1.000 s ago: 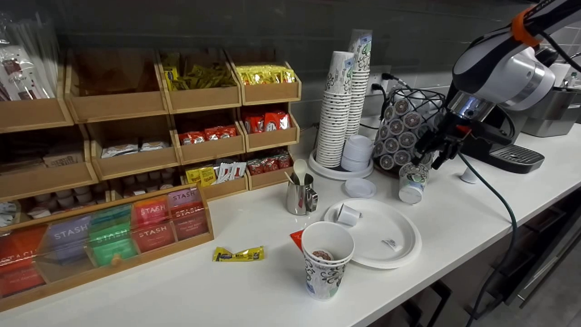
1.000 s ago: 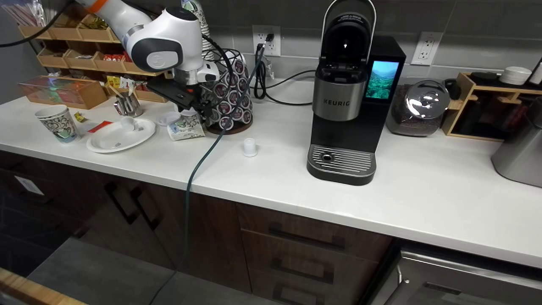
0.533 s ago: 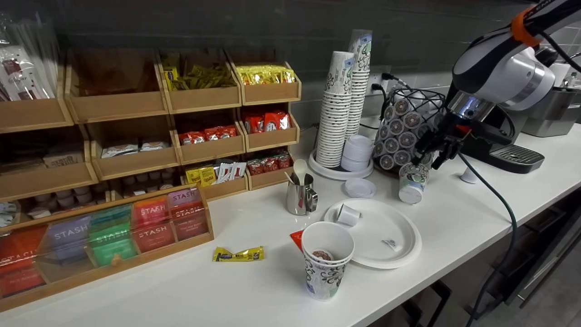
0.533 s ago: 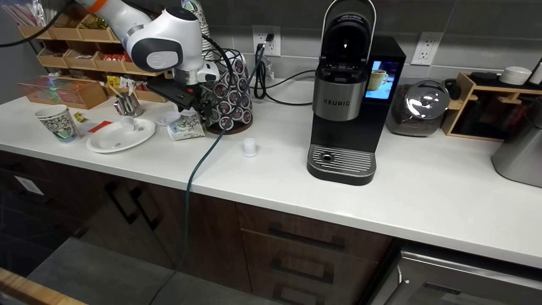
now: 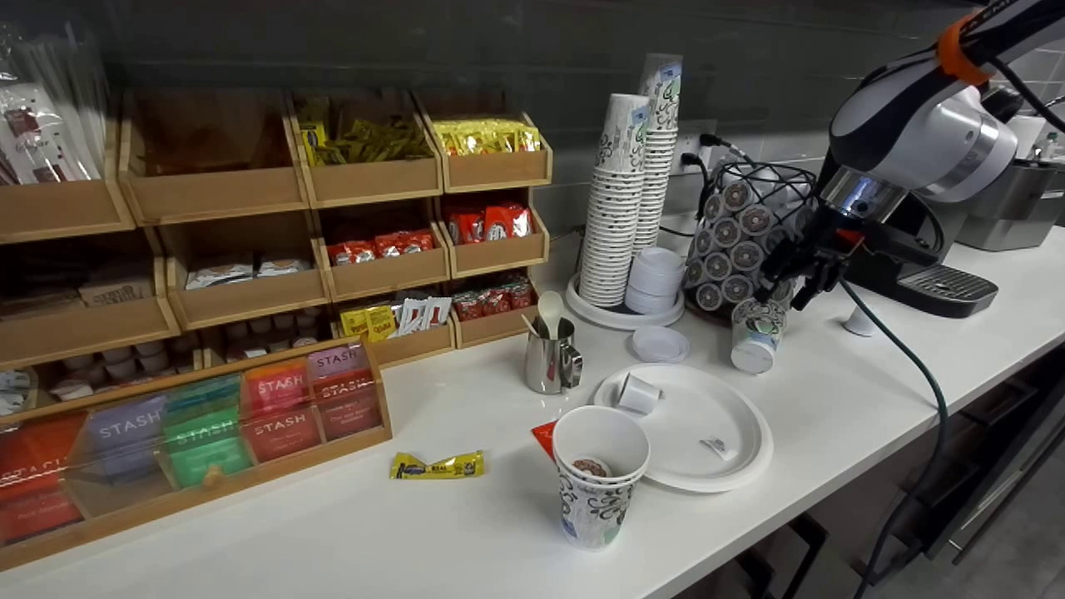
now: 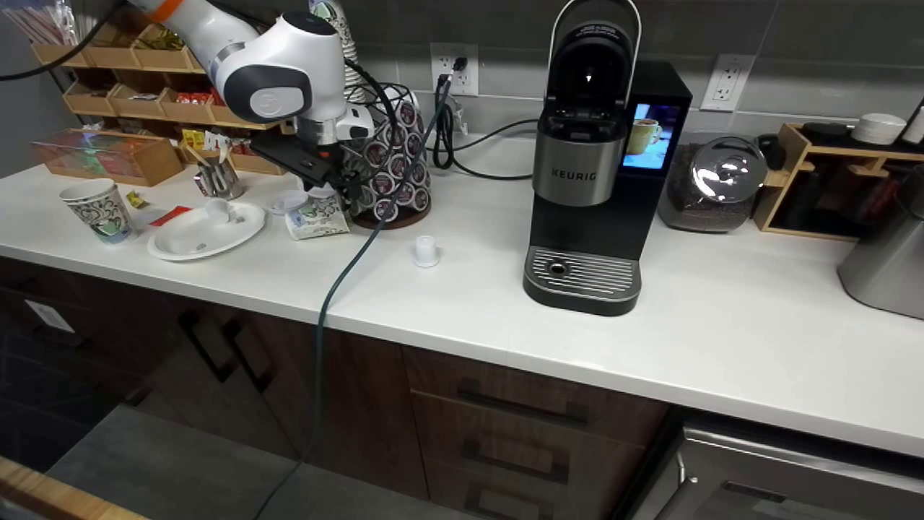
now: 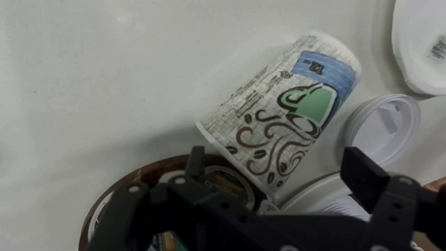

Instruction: Pick up the coffee cup on the right and put it on the white plate.

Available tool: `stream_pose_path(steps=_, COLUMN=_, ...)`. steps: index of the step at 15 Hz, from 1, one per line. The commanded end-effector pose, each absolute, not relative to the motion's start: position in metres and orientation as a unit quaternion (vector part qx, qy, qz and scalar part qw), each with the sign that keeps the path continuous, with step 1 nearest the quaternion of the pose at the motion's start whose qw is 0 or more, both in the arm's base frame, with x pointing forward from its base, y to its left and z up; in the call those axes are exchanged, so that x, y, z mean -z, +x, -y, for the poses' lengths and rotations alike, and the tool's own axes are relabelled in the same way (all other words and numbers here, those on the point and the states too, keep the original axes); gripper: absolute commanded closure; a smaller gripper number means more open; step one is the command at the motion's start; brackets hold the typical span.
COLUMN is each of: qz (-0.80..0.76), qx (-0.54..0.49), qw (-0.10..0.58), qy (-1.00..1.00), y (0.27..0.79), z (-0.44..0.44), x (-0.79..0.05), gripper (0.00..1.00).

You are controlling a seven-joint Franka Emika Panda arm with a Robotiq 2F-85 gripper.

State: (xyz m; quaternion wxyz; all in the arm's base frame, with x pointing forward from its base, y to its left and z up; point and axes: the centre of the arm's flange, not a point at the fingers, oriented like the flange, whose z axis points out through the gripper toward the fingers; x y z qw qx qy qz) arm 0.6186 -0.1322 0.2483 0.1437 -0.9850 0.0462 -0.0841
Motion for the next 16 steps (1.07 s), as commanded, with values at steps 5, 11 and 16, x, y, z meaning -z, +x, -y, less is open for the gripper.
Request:
stream_pose_path(steps=5, qz=-0.048, qx=0.09, qw=0.14, qy=-0.985, y=0.619, z=0.13, x=-0.247, gripper=0.0)
stream_pose_path(steps=11, qz=-0.026, qx=0.102, qw=0.14, qy=-0.985, y=0.613, z=0.117, x=-0.235, gripper=0.0)
stream_pose_path(steps=16, qz=-0.02, qx=0.124, qw=0.121, qy=-0.985, y=0.608, z=0.115, x=-0.225, gripper=0.0)
